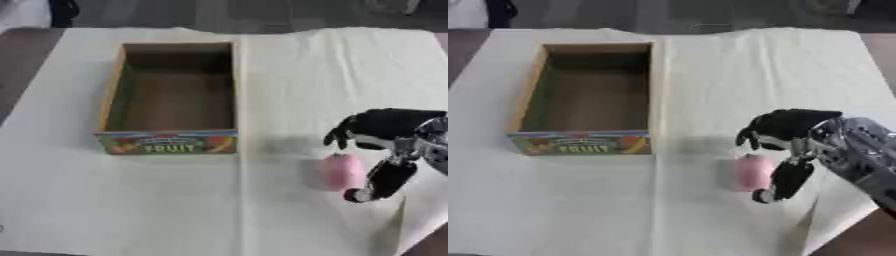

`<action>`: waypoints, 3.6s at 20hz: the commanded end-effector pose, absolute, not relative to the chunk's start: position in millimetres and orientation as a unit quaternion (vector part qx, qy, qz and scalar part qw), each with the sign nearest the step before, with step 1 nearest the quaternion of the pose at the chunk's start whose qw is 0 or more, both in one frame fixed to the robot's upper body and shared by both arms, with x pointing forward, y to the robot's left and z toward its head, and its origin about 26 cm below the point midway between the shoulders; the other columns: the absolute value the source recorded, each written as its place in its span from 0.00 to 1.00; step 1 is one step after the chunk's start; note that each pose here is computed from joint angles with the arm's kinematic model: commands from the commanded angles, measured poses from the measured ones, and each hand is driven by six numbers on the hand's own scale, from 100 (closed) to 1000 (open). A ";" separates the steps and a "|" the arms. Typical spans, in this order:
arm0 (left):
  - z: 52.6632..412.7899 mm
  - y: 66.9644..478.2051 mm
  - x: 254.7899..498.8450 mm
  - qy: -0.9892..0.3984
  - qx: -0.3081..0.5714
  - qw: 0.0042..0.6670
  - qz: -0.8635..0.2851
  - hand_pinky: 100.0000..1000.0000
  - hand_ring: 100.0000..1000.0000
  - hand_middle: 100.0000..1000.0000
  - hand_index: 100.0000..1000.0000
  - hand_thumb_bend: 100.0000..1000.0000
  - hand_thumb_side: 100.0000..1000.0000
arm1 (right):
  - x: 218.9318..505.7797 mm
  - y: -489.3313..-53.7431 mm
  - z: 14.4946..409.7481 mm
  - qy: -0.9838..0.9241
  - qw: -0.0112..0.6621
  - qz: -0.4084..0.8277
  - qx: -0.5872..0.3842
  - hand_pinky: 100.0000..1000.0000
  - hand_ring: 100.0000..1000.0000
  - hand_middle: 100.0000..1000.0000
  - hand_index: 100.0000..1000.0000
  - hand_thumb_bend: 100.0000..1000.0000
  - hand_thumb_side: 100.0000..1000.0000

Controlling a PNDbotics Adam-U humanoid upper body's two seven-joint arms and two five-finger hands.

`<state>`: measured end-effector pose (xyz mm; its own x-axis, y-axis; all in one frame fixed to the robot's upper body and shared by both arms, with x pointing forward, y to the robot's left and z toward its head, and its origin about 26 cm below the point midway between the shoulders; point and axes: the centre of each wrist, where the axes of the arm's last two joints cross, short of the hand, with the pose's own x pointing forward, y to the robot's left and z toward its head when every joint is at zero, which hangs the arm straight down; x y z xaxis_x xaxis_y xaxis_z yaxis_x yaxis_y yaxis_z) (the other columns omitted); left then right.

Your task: Pick up objects on the table and place them in the box.

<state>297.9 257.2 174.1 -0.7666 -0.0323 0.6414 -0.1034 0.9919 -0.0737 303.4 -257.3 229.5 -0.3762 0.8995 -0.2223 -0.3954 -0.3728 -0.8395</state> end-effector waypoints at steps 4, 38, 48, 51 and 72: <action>181.9 257.9 295.9 -0.944 0.037 0.326 0.044 0.67 0.59 0.57 0.80 0.00 0.57 | 310.6 -263.8 228.4 -0.344 0.443 0.741 -0.369 0.66 0.81 0.65 0.88 0.42 0.22; 182.7 257.5 296.2 -0.944 0.034 0.325 0.045 0.67 0.59 0.57 0.80 0.00 0.57 | 313.4 -265.5 231.0 -0.396 0.451 0.696 -0.395 0.60 0.71 0.42 0.48 0.16 0.00; 183.0 258.2 296.2 -0.944 0.035 0.324 0.046 0.67 0.59 0.57 0.80 0.00 0.57 | 297.1 -261.8 258.3 -0.441 0.440 0.661 -0.418 0.60 0.68 0.39 0.45 0.09 0.02; 182.7 258.4 296.1 -0.944 0.036 0.325 0.046 0.67 0.59 0.57 0.80 0.00 0.57 | 296.7 -262.2 266.4 -0.454 0.431 0.652 -0.428 0.60 0.68 0.38 0.44 0.09 0.03; 180.0 258.8 295.1 -0.942 0.037 0.331 0.045 0.67 0.59 0.57 0.80 0.00 0.57 | 295.2 -230.7 337.5 -0.556 0.361 0.597 -0.452 0.60 0.64 0.35 0.43 0.01 0.07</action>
<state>297.7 257.2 173.4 -0.7640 -0.0320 0.6444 -0.1026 0.9921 -0.0724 300.9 -232.9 328.6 -0.3273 0.9356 -0.1324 0.0472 -0.1238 -0.9912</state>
